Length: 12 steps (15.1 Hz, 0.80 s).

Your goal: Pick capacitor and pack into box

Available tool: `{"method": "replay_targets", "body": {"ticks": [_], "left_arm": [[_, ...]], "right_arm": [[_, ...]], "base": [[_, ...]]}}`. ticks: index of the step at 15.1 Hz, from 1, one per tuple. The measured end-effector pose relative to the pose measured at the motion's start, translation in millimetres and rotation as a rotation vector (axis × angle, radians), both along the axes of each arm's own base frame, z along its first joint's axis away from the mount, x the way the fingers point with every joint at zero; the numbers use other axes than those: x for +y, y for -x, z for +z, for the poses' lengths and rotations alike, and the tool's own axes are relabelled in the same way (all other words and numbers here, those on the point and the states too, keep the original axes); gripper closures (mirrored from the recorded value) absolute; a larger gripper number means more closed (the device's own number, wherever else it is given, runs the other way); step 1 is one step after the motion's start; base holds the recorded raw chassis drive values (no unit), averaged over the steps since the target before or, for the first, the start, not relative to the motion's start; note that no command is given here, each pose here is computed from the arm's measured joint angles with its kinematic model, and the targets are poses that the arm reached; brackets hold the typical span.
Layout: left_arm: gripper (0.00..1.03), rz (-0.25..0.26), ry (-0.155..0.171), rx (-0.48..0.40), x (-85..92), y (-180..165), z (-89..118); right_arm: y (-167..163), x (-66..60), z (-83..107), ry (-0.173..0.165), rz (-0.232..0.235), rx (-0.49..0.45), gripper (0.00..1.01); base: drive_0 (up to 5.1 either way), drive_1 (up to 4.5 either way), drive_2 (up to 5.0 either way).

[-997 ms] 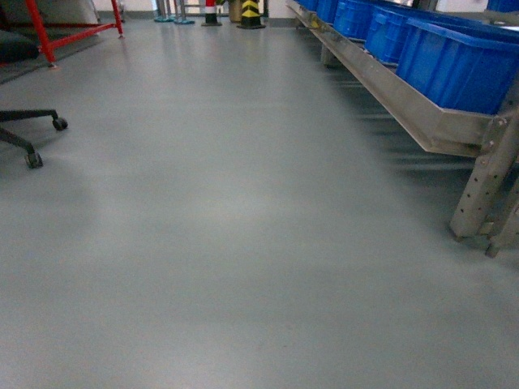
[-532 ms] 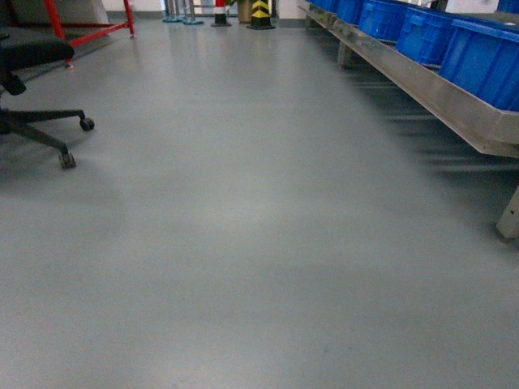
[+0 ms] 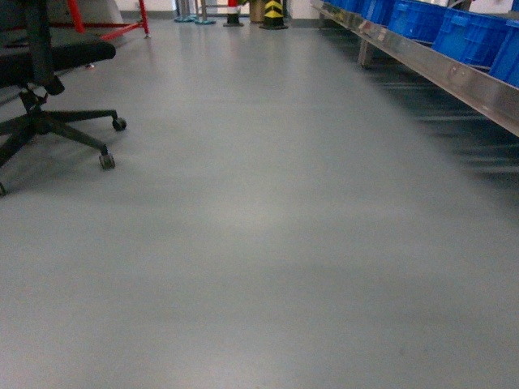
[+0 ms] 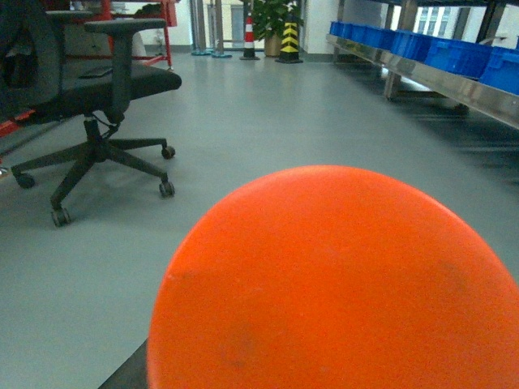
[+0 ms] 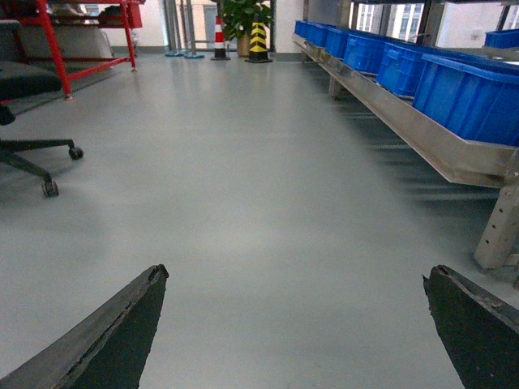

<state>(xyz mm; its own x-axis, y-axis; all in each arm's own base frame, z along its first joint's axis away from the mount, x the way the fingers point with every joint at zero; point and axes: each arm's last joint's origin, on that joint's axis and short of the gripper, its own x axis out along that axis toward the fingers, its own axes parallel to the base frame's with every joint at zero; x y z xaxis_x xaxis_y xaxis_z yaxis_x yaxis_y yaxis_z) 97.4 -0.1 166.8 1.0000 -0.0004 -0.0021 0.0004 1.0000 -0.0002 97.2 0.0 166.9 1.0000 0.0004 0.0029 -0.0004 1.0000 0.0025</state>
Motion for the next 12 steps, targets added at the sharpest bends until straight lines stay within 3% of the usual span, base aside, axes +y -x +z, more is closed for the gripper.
{"method": "replay_targets", "body": {"ticks": [12], "left_arm": [[0.59,-0.001,0.000,0.001,0.0,0.0,-0.1]], "right_arm": [[0.0,0.0,-0.1,0.000,0.000,0.001,0.03]], "base": [[-5.0,2.43,2.4]]}}
